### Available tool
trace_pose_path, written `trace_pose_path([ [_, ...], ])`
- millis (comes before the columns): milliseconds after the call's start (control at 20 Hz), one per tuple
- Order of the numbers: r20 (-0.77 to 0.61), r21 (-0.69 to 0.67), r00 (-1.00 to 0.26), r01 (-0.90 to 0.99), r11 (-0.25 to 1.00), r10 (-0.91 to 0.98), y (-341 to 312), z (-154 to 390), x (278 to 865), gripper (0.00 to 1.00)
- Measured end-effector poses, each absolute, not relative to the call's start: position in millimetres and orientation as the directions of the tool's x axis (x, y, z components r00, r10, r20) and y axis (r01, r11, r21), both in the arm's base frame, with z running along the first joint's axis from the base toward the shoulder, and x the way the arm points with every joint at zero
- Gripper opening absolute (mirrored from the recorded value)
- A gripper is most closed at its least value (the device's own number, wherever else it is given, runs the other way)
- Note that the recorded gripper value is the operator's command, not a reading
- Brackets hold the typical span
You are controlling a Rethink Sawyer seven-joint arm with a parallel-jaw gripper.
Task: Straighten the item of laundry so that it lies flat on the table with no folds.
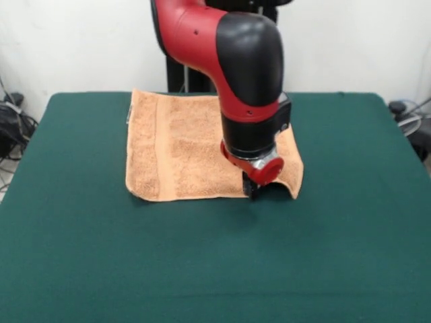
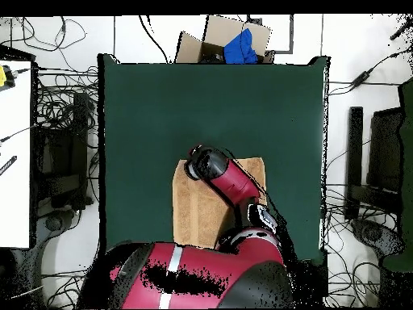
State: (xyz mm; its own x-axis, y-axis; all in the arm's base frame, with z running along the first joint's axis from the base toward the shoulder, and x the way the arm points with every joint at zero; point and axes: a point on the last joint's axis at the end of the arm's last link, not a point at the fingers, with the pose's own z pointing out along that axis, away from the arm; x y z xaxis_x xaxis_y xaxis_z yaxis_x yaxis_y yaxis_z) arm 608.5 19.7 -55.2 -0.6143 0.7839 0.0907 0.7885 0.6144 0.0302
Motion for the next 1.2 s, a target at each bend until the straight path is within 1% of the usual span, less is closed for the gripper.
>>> trace_pose_path([
  [150,0.047,0.027,-0.662,0.750,0.661,0.748,23.7,-55.1,606.8,0.00],
  [200,0.008,0.018,-0.702,0.713,0.701,0.713,29.2,-55.2,604.9,0.00],
  [350,-0.038,0.005,-0.745,0.666,0.746,0.666,34.9,-55.1,602.7,0.00],
  [550,-0.117,-0.022,-0.829,0.552,0.833,0.547,40.5,-56.5,602.1,0.00],
  [750,-0.169,-0.035,-0.883,0.450,0.892,0.438,26.0,-57.5,616.9,0.00],
  [1200,-0.231,-0.055,-0.899,0.393,0.918,0.371,-18.1,-55.2,660.3,0.00],
])
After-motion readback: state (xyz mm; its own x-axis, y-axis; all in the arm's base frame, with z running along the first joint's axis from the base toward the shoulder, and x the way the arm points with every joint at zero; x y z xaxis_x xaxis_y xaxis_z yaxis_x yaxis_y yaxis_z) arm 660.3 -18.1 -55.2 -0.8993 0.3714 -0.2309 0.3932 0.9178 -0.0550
